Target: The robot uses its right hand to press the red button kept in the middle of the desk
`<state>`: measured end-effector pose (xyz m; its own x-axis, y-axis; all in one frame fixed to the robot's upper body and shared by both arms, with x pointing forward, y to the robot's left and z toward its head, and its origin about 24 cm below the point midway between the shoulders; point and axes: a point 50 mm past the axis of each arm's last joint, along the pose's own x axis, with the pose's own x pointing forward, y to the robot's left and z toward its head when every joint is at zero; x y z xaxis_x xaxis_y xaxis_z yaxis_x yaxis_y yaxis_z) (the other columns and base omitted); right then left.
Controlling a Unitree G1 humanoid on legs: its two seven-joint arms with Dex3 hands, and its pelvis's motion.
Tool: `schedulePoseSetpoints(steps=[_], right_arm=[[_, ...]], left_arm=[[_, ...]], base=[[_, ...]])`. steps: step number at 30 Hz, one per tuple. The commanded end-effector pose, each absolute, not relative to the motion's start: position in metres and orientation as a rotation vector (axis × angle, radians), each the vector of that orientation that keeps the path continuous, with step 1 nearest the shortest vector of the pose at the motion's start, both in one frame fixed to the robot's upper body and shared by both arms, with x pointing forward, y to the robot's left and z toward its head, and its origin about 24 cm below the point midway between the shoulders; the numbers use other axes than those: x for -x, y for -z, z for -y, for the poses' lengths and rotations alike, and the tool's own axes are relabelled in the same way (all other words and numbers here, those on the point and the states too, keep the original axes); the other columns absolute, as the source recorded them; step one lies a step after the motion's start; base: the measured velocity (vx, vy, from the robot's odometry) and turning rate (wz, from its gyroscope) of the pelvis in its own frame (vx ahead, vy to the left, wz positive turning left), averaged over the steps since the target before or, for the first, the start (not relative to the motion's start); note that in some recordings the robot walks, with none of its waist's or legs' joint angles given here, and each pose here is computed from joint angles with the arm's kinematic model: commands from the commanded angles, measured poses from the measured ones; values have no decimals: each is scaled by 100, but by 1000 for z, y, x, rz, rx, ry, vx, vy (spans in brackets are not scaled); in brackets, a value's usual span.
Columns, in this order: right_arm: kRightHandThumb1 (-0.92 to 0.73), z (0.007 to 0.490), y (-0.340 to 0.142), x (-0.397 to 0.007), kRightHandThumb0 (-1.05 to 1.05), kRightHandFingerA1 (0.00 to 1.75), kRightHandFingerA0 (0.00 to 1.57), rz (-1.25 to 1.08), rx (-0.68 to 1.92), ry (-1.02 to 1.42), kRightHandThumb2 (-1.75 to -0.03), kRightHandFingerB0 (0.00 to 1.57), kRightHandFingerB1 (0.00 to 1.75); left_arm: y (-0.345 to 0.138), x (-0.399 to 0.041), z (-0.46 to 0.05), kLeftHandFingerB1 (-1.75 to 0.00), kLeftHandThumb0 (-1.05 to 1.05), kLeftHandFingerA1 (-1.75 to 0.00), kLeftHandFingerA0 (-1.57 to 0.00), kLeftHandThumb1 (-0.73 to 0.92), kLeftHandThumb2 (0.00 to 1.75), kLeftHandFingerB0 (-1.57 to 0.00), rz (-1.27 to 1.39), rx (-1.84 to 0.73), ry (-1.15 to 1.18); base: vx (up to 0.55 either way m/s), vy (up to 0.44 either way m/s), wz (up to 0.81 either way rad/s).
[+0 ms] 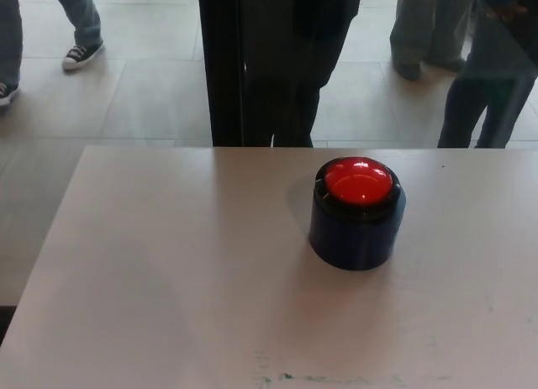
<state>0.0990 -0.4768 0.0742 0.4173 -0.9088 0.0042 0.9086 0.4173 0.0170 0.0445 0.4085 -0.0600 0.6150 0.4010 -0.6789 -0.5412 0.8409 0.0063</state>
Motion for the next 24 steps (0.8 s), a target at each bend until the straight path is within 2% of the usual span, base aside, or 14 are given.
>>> schedulePoseSetpoints(steps=[1, 2, 3, 4, 5, 8, 9, 10, 14, 16, 17, 19, 20, 24], right_arm=[[-48, 460, -25, -62, -66, 151, 144, -49, -80, 1352, -102, 85, 99], [-65, 454, -11, -56, -70, 175, 109, -113, -85, 1349, -78, 74, 110], [-63, 450, -4, -52, -72, 175, 108, -141, -92, 1346, -79, 75, 108], [-49, 447, 0, -49, -69, 149, 132, -155, -99, 1352, -101, 78, 105], [-65, 444, 5, -49, -70, 175, 103, -178, -119, 1362, -78, 70, 113], [-70, 438, 13, -47, -68, 175, 104, -197, -172, 1336, -70, 63, 120], [-67, 439, 15, -45, -72, 175, 90, -208, -196, 1351, -74, 61, 113], [-68, 438, 17, -45, -75, 175, 92, -238, -176, 1344, -76, 73, 115], [-67, 432, 22, -48, -68, 175, 107, -249, -179, 1299, -69, 71, 108], [-62, 431, 24, -50, -72, 175, 106, -267, -188, 1286, -78, 77, 107], [-64, 431, 25, -51, -69, 175, 110, -270, -187, 1286, -69, 76, 109], [-60, 431, 28, -51, -76, 175, 112, -288, -209, 1281, -81, 78, 104], [-67, 430, 30, -50, -74, 175, 112, -317, -206, 1267, -67, 75, 107], [-66, 429, 30, -51, -72, 175, 117, -319, -229, 1249, -67, 76, 103]], left_arm=[[52, -42, -418, -30, -79, -34, -21, 76, 63, -20, -705, 191, -583], [52, -41, -418, -30, -78, -34, -23, 76, 63, -21, -705, 187, -586], [52, -41, -418, -30, -79, -35, -22, 75, 63, -21, -704, 186, -586], [52, -40, -418, -30, -80, -36, -22, 71, 64, -20, -701, 191, -585], [51, -39, -419, -29, -76, -35, -23, 76, 63, -21, -700, 191, -591], [49, -39, -421, -29, -75, -35, -23, 76, 64, -20, -701, 186, -600], [49, -40, -420, -30, -75, -35, -22, 73, 63, -20, -701, 194, -601], [50, -38, -422, -29, -73, -34, -22, 75, 62, -21, -711, 187, -607], [50, -37, -422, -30, -73, -34, -26, 76, 63, -22, -712, 185, -629], [49, -39, -422, -30, -72, -36, -25, 76, 63, -22, -707, 184, -617], [49, -39, -422, -30, -72, -35, -25, 76, 63, -22, -706, 189, -618], [49, -39, -422, -31, -72, -35, -26, 75, 63, -23, -704, 186, -626], [49, -39, -422, -30, -72, -35, -26, 76, 63, -25, -707, 188, -629], [50, -39, -422, -30, -73, -35, -25, 76, 63, -24, -711, 182, -636]], base=[[0, 0, 0], [0, 0, 0], [0, 0, 0], [0, 0, 0], [0, 0, 0], [0, 0, 0], [0, 0, 0], [0, 0, 0], [0, 0, 0], [0, 0, 0], [0, 0, 0], [0, 0, 0], [0, 0, 0], [0, 0, 0]])
